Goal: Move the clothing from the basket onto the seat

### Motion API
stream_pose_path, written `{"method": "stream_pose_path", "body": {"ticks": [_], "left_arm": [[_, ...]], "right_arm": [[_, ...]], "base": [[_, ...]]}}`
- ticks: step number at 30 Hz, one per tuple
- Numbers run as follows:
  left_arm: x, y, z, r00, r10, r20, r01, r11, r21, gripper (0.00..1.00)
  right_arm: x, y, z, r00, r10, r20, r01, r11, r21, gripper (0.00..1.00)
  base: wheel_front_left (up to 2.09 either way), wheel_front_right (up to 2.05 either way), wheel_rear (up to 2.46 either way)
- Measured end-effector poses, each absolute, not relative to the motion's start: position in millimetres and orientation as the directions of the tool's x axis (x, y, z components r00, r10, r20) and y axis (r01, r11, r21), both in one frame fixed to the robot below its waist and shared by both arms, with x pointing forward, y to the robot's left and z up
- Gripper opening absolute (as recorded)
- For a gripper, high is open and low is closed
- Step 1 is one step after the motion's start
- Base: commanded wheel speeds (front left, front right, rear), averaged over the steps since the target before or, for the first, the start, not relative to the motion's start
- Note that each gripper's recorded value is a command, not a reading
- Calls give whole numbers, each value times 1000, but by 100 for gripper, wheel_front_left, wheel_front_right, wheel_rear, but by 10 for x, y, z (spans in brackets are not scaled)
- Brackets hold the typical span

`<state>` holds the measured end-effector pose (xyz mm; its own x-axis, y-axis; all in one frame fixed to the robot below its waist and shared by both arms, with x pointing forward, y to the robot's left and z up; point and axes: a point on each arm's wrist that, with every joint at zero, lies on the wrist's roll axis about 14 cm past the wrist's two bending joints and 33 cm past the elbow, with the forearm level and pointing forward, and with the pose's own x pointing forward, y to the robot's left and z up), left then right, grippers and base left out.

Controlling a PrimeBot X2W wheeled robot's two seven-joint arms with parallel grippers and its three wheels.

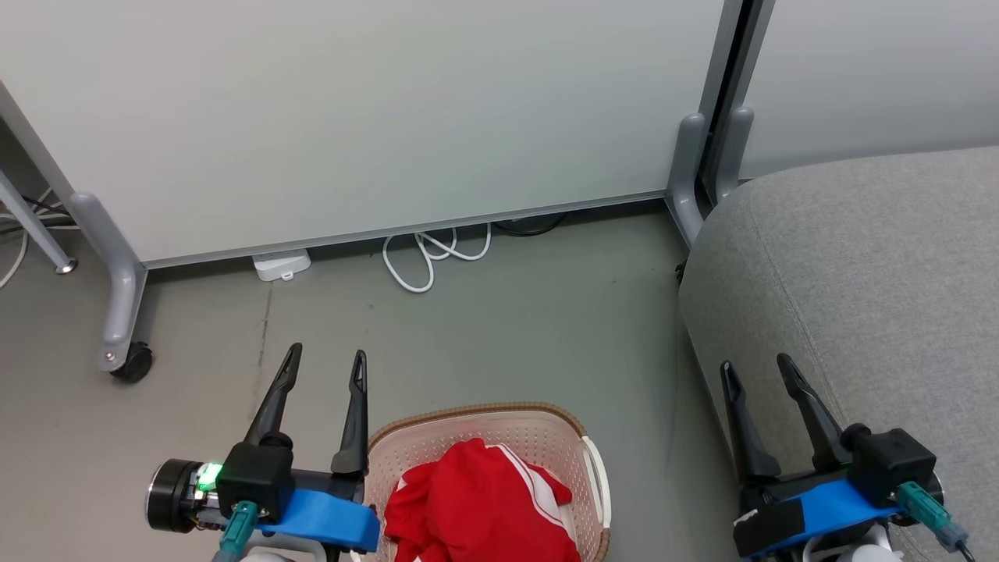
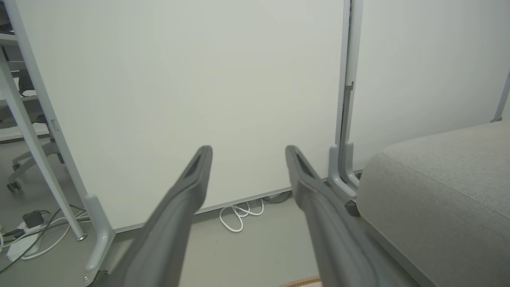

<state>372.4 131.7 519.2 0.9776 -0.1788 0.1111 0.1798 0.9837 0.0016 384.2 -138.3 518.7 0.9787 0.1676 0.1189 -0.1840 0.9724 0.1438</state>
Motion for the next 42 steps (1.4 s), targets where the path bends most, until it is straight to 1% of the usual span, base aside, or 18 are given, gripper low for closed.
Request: {"method": "stream_pose_path", "body": {"ticks": [7, 11, 32, 37, 42], "left_arm": [[3711, 1294, 5182, 975, -191, 113, 190, 982, 17, 100], [3708, 1332, 5175, 978, -177, 112, 179, 984, -12, 100], [3700, 1291, 5063, 976, -201, 78, 203, 979, -17, 100], [3806, 1223, 5017, 971, -231, 62, 233, 972, -30, 100], [4005, 1134, 4850, 961, -277, 6, 277, 960, -37, 100]], "right_arm": [[3834, -1352, 5195, 976, 181, 124, -195, 975, 110, 100], [3831, -1349, 5199, 975, 182, 125, -196, 974, 110, 100], [3819, -1347, 5175, 976, 183, 118, -196, 974, 114, 100], [3824, -1364, 5150, 978, 178, 112, -191, 975, 115, 100], [3902, -1417, 5122, 981, 163, 105, -175, 977, 118, 100]], "base": [[0, 0, 0], [0, 0, 0], [0, 0, 0], [0, 0, 0], [0, 0, 0]]}}
